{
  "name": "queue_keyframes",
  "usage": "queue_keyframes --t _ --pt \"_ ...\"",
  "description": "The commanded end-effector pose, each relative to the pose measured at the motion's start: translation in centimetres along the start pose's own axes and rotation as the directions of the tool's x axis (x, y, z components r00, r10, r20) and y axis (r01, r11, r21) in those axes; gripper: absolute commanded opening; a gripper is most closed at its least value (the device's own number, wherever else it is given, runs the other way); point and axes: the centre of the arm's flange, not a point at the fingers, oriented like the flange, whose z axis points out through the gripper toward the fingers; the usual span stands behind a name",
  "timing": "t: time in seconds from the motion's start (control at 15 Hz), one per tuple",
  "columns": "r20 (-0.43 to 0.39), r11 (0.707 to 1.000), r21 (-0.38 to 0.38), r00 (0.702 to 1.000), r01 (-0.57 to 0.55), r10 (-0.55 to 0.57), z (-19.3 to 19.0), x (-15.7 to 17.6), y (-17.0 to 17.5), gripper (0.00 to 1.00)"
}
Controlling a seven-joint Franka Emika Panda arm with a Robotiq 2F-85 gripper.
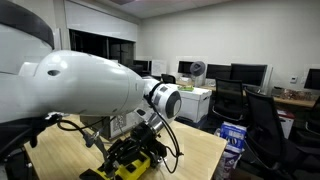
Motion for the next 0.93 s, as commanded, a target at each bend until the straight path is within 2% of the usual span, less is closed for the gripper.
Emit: queue_keyframes --t 0.0,0.07,0.13,0.33,0.4,0.47,0.53,0.87 --pt "0.051 1.000 -0.008 0.999 0.017 -0.016 -0.8 -6.6 -3.5 0.15" --pt "0.052 1.000 -0.008 0.998 0.018 -0.018 -0.7 -6.6 -3.5 0.10" --pt "0.052 1.000 -0.008 0.998 0.020 -0.019 -0.7 -6.6 -3.5 0.42" --pt "0.088 0.999 -0.030 0.996 0.017 -0.014 -0.8 -7.1 -3.4 0.63" --pt "0.110 0.999 -0.039 0.994 0.013 -0.008 -0.8 -7.3 -3.4 0.18" --pt "0.135 0.998 -0.055 0.991 0.008 -0.001 -0.7 -8.1 -3.4 0.21" --pt "0.133 0.998 -0.056 0.991 0.002 0.005 -1.1 -8.0 -3.5 0.06" --pt "0.136 0.997 -0.069 0.990 -0.033 0.042 -1.7 -7.9 -3.5 0.06"
